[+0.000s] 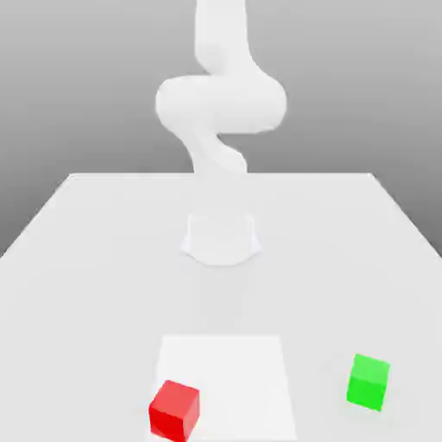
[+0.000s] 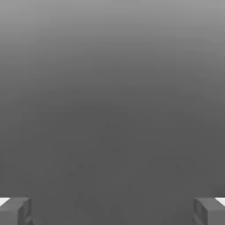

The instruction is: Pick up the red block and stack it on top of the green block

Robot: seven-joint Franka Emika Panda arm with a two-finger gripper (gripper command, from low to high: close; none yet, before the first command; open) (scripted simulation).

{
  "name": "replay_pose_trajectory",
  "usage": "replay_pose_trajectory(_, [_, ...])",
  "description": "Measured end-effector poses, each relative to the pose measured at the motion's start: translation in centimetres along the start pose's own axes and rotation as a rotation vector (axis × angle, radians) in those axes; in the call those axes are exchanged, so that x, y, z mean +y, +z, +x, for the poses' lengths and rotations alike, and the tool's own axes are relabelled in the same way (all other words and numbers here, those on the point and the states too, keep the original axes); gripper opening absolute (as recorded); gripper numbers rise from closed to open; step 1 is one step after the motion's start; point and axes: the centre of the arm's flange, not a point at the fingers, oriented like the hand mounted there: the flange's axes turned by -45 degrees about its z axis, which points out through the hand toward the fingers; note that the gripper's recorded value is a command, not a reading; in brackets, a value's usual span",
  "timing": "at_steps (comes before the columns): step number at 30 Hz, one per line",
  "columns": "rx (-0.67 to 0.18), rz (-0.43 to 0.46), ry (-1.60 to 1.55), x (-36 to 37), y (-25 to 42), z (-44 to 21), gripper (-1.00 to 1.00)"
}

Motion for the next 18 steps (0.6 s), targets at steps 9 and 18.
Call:
replay_pose_trajectory(9, [-0.260,-0.054,0.106,2.0,17.6,-3.5,0.00])
replay_pose_trajectory(18, [-0.514,-0.104,0.220,4.7,32.3,-12.8,0.00])
